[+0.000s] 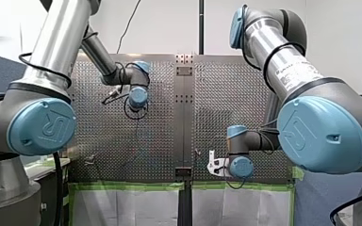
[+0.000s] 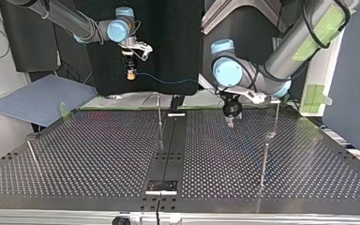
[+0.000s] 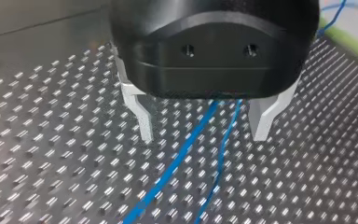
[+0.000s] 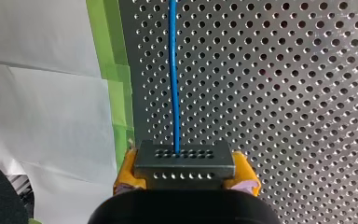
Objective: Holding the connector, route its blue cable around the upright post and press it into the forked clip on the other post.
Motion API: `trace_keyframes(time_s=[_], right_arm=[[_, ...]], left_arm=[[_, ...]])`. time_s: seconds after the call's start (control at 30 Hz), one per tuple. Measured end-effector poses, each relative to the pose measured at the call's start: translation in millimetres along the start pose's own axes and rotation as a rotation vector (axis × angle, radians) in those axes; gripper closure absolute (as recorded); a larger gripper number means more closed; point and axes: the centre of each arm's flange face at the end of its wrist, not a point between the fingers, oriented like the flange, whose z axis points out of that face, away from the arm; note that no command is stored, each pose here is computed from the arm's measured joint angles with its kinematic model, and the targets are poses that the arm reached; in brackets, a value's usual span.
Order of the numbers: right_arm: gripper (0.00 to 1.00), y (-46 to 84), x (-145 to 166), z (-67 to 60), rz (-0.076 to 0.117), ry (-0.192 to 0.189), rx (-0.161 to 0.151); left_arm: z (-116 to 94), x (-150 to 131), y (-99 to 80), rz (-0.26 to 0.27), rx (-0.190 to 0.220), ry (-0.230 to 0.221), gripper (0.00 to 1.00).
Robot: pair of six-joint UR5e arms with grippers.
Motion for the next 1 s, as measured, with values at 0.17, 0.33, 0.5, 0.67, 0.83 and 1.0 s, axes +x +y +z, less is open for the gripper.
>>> trace_keyframes(time_s=[0.17, 0.33, 0.5, 0.67, 0.83, 1.0], right_arm=[[1.00, -0.6, -0.2, -0.3, 0.002, -0.002, 0.006], [1.00, -1.6, -0.5, -0.8, 0.003, -0.004, 0.009], [1.00, -2.3, -0.6, -1.0, 0.004, -0.004, 0.010], [1.00, -2.8, -1.0, -1.6, 0.003, -0.007, 0.012], [1.00, -3.3, -1.5, -2.3, 0.001, -0.012, 0.012], [1.00, -3.7, -1.7, -2.6, 0.001, -0.014, 0.013]], left_arm=[[3.0, 12.3, -17.8, 0.019, 0.011, 0.027, 0.00], [9.5, 25.9, -35.5, 0.028, 0.023, 0.042, 0.00], [14.7, 41.2, -52.3, 0.042, 0.040, 0.064, 0.00], [15.9, 46.6, -59.1, 0.038, 0.050, 0.071, 0.00], [18.0, 52.3, -65.6, 0.036, 0.061, 0.077, 0.00], [21.7, 65.0, -83.6, 0.055, 0.087, 0.099, 0.00]])
